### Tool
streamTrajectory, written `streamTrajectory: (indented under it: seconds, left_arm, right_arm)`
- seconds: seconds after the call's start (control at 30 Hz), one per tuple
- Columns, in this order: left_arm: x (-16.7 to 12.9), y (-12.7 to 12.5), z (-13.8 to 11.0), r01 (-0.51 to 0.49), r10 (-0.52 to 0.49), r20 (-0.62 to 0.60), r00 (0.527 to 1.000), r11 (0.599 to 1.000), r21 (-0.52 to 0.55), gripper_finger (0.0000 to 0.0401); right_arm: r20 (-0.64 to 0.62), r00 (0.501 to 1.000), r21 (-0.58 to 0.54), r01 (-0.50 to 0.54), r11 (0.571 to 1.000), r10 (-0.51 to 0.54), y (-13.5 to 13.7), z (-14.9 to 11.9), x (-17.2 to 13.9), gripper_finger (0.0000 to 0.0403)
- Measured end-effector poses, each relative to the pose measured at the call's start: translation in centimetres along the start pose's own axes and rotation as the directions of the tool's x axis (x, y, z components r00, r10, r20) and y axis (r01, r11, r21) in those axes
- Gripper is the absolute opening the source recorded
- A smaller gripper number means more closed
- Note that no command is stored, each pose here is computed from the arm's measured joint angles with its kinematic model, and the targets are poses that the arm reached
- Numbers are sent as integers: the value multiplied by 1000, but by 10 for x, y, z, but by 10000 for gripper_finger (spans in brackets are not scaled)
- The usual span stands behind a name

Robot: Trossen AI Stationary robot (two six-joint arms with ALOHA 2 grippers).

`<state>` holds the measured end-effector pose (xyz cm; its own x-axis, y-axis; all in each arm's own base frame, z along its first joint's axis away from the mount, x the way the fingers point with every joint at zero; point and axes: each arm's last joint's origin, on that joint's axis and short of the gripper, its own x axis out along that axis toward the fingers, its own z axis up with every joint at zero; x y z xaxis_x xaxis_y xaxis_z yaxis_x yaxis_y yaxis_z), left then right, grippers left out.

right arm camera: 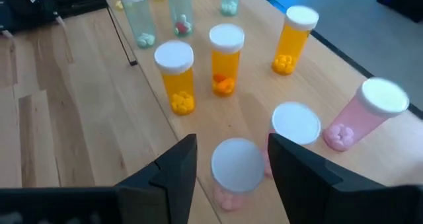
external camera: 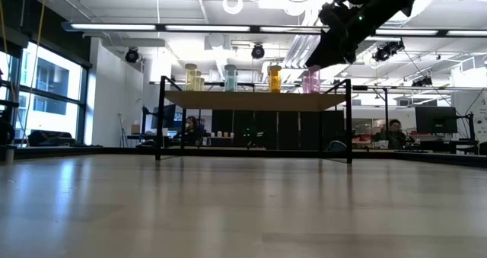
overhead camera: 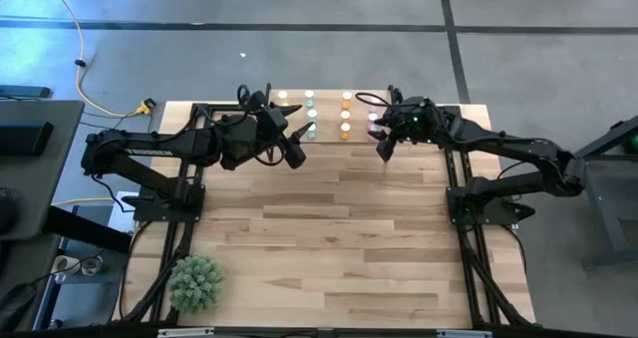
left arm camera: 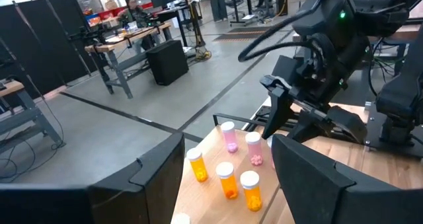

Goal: Pick and place medicine bottles onto shelf by color
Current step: Return to Home Position

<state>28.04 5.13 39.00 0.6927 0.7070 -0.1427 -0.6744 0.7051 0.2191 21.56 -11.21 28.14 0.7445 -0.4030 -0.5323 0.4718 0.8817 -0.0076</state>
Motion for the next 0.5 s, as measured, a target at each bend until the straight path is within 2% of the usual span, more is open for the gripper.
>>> streamTrajectory:
  seconds: [0.27,0.4,0.5]
  left_arm:
    - [-9,5,1,9,-8,-16,1000,1000,15,216]
    - [-27,11,5,38,-38,-19,999,999,4,216]
    - [-46,18,11,98,-98,12,995,995,0,216]
  right_arm:
    - [44,999,-1,-31,1000,31,1,23,-12,177]
    - [73,995,-7,-71,997,71,6,38,-22,177]
    - [127,987,-6,-100,995,99,15,53,-31,177]
